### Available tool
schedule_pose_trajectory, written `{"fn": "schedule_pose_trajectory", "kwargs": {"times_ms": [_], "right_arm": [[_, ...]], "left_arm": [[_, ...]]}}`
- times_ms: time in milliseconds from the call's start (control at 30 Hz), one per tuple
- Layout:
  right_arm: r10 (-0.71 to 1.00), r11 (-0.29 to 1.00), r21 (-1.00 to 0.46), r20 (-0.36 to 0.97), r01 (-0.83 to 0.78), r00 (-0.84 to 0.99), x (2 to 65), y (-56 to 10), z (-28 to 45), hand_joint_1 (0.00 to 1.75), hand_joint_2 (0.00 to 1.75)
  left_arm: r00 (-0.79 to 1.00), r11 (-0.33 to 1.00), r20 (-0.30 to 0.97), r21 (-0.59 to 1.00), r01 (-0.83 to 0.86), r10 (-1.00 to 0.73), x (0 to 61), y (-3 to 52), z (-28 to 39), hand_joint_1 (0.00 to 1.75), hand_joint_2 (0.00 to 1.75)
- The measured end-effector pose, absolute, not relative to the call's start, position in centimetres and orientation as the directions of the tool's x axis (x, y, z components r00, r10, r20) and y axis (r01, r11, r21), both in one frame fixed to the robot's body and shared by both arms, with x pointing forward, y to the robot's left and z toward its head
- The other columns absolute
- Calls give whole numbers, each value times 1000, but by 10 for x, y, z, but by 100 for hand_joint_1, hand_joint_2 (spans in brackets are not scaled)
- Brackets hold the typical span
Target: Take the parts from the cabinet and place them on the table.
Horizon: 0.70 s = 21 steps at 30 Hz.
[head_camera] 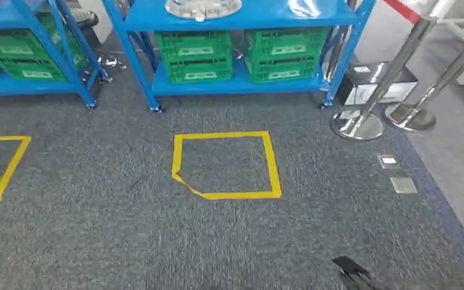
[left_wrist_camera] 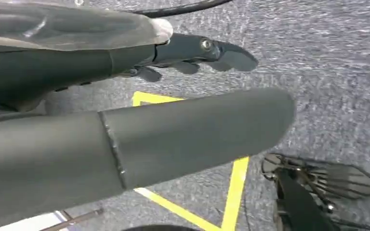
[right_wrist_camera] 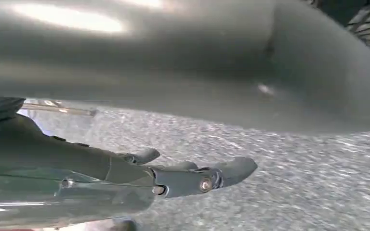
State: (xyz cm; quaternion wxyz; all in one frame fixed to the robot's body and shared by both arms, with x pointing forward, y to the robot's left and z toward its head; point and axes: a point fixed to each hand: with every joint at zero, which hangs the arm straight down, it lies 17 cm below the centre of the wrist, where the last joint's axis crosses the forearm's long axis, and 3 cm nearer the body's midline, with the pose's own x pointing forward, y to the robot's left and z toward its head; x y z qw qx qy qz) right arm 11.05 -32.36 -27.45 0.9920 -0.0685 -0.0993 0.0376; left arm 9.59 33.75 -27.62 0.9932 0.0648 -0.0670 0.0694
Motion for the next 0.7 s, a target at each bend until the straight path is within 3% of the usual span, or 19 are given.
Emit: {"fn": "schedule_pose_trajectory", "kwargs": {"times_ms": [700], "right_arm": [[77,989,-142,199,-49,977,113,-324,-274,0,0]], "left_arm": [[983,983,139,122,-139,122,95,338,-276,0,0]]}}
